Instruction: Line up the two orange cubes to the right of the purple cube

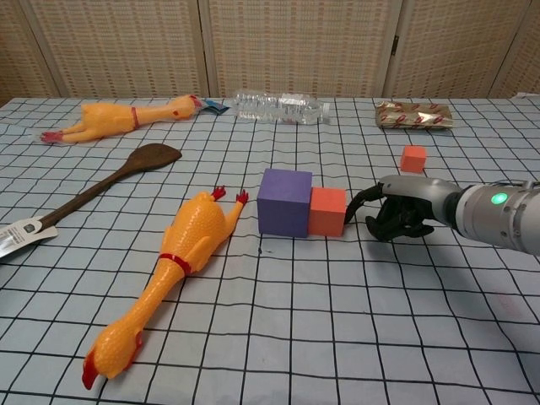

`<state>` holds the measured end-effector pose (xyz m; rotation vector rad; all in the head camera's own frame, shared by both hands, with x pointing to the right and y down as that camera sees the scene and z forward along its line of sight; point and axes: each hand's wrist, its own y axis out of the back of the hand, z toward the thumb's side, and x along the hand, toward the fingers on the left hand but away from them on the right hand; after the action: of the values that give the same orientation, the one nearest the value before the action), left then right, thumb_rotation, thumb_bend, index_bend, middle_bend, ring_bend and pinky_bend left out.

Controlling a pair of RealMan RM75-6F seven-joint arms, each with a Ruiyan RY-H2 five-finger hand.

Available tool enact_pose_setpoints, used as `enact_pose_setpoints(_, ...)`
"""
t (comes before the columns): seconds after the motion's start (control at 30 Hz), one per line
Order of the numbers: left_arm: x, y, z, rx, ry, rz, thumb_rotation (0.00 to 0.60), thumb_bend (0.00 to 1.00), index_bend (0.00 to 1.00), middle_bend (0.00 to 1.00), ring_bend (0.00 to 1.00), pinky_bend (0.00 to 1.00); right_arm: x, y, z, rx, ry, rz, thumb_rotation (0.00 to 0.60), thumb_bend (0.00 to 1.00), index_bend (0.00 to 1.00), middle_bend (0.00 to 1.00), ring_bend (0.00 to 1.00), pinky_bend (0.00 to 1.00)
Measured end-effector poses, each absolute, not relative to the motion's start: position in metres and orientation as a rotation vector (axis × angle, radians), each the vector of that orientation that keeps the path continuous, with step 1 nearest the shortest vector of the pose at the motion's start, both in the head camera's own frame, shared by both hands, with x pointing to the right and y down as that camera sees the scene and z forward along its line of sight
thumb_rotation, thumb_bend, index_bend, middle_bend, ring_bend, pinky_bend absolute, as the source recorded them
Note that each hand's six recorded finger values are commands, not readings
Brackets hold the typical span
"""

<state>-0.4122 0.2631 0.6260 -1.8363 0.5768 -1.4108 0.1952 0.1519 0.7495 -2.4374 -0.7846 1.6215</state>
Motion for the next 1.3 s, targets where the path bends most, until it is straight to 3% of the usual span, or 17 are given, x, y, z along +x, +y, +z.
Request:
enact_pose_setpoints(0.5,-0.414,0.263,0.628,-1.834,0.578,-1.423,0.600,0.43,0.30,0.54,0.46,0.64,0.186,0.151,0.753,-2.460,-0.717,1.600,0.600,0.66,0.33,0.91,0.97,0.98)
enact_pose_setpoints(0.87,-0.414,0.262,0.626,-1.835,0.587,-1.420,0.600,0.43,0.30,0.54,0.46,0.64,0.208,0.156,0.744,-2.323,-0.591,1.661,0.600,0.66,0.31,0.91,0.97,0.98)
enact_pose_setpoints(1.1,-0.413,0.263,0.626,-1.837,0.582,-1.418,0.600,0.43,0.30,0.54,0.46,0.64,0.232,0.125,0.717,-1.972,-0.774,1.641,0.600,0.43,0.34,0.91,0.97,0.98)
enact_pose_setpoints(1.3,-0.412,0.264,0.626,-1.838,0.576,-1.418,0.600,0.43,0.30,0.54,0.46,0.64,0.238,0.103,0.687,-1.748,-0.923,1.540,0.600,0.36,0.34,0.91,0.97,0.98)
